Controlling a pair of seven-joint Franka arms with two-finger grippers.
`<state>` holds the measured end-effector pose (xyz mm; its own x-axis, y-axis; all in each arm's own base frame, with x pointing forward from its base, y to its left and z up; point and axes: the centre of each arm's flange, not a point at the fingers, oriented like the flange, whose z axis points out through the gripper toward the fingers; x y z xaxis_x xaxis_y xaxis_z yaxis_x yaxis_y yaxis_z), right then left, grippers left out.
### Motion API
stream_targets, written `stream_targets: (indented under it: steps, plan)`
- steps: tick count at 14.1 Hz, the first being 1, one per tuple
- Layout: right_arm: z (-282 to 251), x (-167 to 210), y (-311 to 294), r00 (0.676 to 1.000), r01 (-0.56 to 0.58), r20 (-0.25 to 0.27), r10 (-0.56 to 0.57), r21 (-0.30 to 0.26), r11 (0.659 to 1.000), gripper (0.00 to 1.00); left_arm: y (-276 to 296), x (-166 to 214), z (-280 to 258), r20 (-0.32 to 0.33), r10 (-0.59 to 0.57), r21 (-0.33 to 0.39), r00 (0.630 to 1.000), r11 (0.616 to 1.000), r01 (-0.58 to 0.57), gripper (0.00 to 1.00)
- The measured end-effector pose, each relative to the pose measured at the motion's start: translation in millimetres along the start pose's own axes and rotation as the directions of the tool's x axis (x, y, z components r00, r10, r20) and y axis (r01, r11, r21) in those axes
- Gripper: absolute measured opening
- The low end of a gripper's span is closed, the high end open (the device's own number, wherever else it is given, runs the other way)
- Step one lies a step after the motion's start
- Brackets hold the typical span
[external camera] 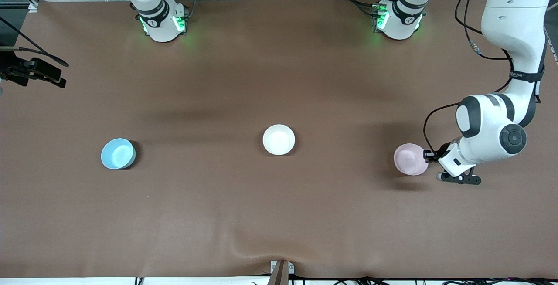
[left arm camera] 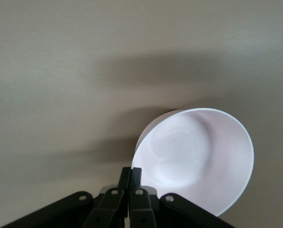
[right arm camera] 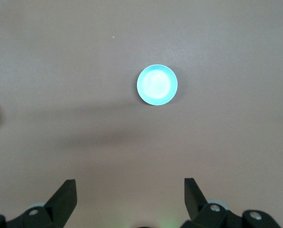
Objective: Stack pink and blue bowls on white bowl
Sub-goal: 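Carry the pink bowl with the left gripper over the white bowl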
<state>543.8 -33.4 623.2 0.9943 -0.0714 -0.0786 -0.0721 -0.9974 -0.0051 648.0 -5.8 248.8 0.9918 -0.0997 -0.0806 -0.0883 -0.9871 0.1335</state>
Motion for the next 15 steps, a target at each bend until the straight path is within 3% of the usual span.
stream_targets:
  steps: [4, 7, 10, 15]
  plan:
    - [9.6, 6.4, 9.4, 1.000, -0.017, 0.016, 0.017, 0.000, 1.000, 1.00, 40.4, 8.4, -38.4, -0.006, -0.004, -0.122, 1.000, 0.993, 0.003, 0.02]
    - [18.2, 13.8, 8.6, 1.000, -0.016, 0.020, 0.016, 0.000, 1.000, 1.00, 94.3, 15.1, -48.3, -0.015, -0.026, -0.173, 1.000, 0.985, 0.023, 0.02]
    - [33.3, 27.7, 7.2, 1.000, -0.014, 0.017, 0.014, -0.001, 1.000, 1.00, 164.3, 18.0, -60.2, -0.019, -0.053, -0.191, 0.998, 0.980, 0.049, 0.02]
    - [80.6, 60.7, 16.5, 0.999, -0.028, 0.029, 0.028, -0.004, 1.000, 1.00, 286.9, 8.5, -37.3, 0.035, -0.116, -0.188, 0.993, 0.975, 0.121, 0.02]
